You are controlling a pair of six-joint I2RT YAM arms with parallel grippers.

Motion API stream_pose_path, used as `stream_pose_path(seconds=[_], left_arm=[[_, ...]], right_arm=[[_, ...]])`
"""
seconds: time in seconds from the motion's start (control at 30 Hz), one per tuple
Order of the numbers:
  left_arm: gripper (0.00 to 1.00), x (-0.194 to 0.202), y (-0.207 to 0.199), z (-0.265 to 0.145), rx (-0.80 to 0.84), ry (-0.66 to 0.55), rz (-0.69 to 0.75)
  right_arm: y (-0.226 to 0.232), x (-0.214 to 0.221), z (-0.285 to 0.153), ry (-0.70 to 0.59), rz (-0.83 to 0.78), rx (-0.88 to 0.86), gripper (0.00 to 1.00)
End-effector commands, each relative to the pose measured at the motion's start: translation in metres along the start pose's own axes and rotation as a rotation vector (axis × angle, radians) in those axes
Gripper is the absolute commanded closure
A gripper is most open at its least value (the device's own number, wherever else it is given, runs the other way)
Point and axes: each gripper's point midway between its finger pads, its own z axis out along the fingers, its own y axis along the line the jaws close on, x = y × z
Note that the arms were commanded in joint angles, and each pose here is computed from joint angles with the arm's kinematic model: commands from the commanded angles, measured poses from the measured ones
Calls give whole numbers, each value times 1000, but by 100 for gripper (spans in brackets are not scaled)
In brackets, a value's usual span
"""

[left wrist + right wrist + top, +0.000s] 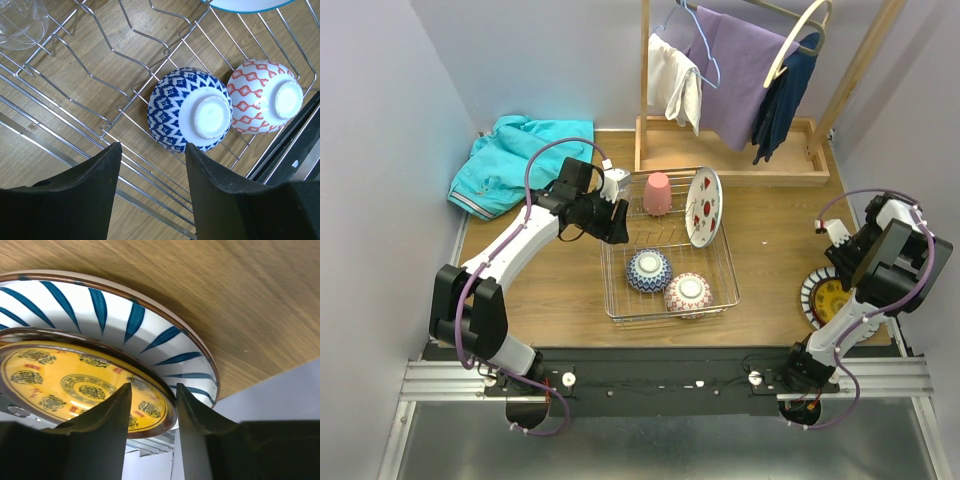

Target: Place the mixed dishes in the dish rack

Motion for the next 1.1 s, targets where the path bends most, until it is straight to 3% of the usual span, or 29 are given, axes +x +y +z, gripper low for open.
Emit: stream_pose_path(seconds=[0.0, 0.2, 0.47, 0.57, 0.7, 0.87, 1.07], left_arm=[[37, -1, -1, -4, -9, -10, 23], [37, -3, -1, -3, -10, -14, 21], [37, -12, -1, -4, -12, -52, 30], [37, -14, -2, -4, -10, -63, 29], [37, -18, -5, -9, -5, -79, 39], [37, -23, -10, -17, -4, -114, 58], [37, -20, -16, -28, -6, -144, 47]], right_arm=[[-1, 5, 7, 19, 0, -5, 58], [-25, -5, -6, -36, 23, 126, 74], [-32, -21, -61, -145, 16, 255, 83], [-21, -22, -75, -174, 11, 266, 99], [0, -23, -88, -206, 32, 256, 99], [30, -41, -145, -383, 30, 337, 100], [65, -57, -181, -514, 35, 389, 100]])
